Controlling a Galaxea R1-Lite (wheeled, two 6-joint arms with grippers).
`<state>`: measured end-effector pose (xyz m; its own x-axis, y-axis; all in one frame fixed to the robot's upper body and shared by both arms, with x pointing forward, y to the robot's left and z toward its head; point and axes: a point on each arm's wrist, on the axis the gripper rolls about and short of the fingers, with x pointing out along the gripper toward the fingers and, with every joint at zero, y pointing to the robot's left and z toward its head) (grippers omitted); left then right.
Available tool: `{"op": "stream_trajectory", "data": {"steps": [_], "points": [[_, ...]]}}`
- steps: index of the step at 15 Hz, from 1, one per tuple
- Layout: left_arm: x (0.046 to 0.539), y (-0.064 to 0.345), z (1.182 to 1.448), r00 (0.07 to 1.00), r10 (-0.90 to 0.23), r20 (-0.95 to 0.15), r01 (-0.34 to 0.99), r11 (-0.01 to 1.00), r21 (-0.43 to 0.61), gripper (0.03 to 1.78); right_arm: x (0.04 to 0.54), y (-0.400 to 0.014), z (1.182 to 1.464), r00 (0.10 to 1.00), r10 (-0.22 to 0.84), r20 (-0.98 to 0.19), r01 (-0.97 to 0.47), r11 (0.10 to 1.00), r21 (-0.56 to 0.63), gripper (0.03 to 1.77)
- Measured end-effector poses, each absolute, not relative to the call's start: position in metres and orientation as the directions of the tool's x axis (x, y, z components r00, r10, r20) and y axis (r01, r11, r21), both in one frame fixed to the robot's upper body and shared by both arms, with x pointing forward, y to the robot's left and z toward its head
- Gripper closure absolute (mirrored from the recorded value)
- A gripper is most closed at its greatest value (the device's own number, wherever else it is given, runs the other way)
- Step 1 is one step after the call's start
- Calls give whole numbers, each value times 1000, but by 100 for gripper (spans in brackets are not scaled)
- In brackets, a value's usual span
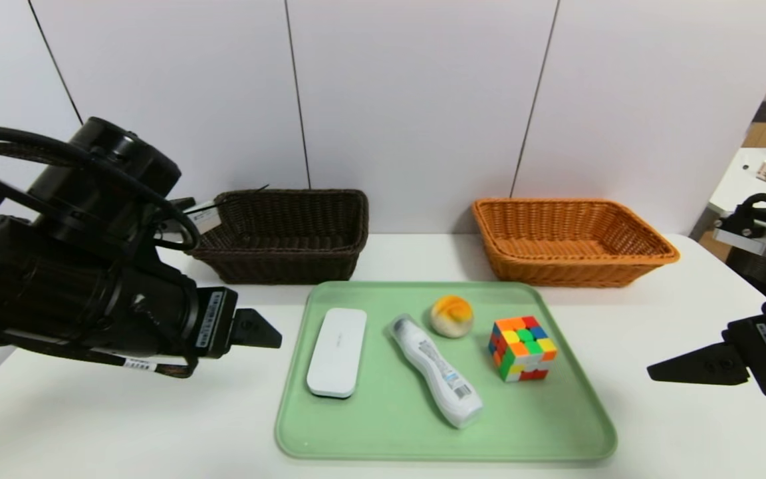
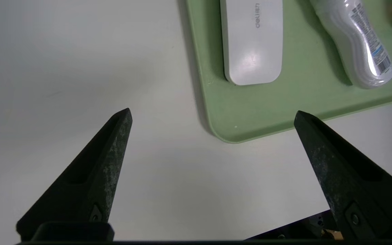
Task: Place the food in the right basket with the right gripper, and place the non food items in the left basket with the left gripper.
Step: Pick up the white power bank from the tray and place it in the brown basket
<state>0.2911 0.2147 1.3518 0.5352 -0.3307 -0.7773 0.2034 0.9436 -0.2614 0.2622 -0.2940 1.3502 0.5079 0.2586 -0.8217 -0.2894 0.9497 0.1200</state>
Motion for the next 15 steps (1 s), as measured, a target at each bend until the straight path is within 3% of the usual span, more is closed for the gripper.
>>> {"op": "stream_trajectory", "data": {"steps": [7,11,15], "points": [[305,185,1349,534,-381,-755,242,924,-295,12,262,-266,1354,502,412,-761,-480,864,151,10],[313,168,1343,518,-395,-759,241,919,-313,12,257,-262,1355,454,496,-740,-601,784,157,10],[320,147,1332,499,-375,-781,198,927,-319,12,256,-262,1356,449,511,-733,-617,771,160,10]]}}
